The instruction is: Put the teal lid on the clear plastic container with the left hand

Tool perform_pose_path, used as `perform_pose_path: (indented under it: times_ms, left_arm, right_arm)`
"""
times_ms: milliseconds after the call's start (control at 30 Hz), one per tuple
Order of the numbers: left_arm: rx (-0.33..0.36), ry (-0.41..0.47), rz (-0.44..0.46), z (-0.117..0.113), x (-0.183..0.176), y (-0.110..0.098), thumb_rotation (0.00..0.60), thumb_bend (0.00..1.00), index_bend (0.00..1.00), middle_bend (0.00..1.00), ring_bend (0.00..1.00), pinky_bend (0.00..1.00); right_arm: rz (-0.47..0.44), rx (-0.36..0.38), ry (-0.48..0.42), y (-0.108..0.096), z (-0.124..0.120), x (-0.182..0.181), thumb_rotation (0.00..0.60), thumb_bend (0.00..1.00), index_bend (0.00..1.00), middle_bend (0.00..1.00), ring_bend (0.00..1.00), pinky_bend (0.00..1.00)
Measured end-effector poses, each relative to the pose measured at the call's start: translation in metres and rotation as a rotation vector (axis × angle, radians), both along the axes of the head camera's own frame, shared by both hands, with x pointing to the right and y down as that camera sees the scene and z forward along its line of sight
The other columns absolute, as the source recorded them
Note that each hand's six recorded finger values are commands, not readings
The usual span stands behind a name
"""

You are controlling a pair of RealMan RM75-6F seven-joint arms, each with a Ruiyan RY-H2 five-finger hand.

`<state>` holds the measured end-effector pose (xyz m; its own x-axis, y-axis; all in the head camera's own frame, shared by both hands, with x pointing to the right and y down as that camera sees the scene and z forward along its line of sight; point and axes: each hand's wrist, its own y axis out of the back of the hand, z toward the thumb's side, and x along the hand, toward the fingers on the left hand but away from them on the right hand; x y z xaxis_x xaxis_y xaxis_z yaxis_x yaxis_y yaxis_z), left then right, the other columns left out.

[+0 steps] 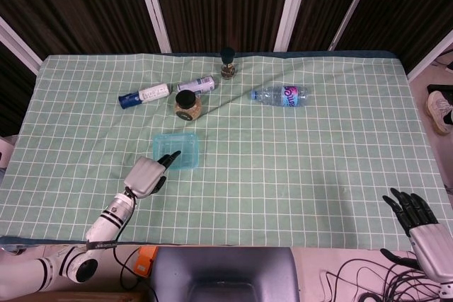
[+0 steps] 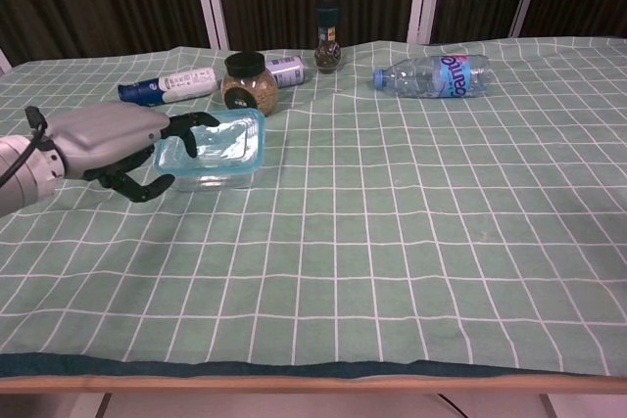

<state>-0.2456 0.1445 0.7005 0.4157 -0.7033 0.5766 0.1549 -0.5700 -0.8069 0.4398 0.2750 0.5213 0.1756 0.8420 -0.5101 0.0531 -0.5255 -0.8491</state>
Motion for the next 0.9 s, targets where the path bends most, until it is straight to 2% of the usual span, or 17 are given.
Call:
perform_pose_path:
  times_ms: [233,533,900]
  left_arm:
    - [0.024,-0.002,-0.007,-0.010,-0.005,-0.003,0.600,0.50,0.00,0.27,0.80,0.88]
    - [-0.005,-0.018,-0.003,-0.003,-0.009,0.006,0.600,0.50,0.00,0.27,0.80,0.88]
    - [-0.010,-0.010,0.000,0.003,-0.003,0.008,0.600,0.50,0.00,0.27,0.80,0.88]
  right_arm:
    - [-0.002,-0.001,0.000,0.000,0.000,0.000,0.600,0.22,0.00,0.00,0.00,0.00]
    - [-0.001,-0.001,0.000,0.000,0.000,0.000,0.600,0.22,0.00,0.00,0.00,0.00]
    - [-0.001,-0.004,0.000,0.000,0.000,0.000,0.600,0.22,0.00,0.00,0.00,0.00]
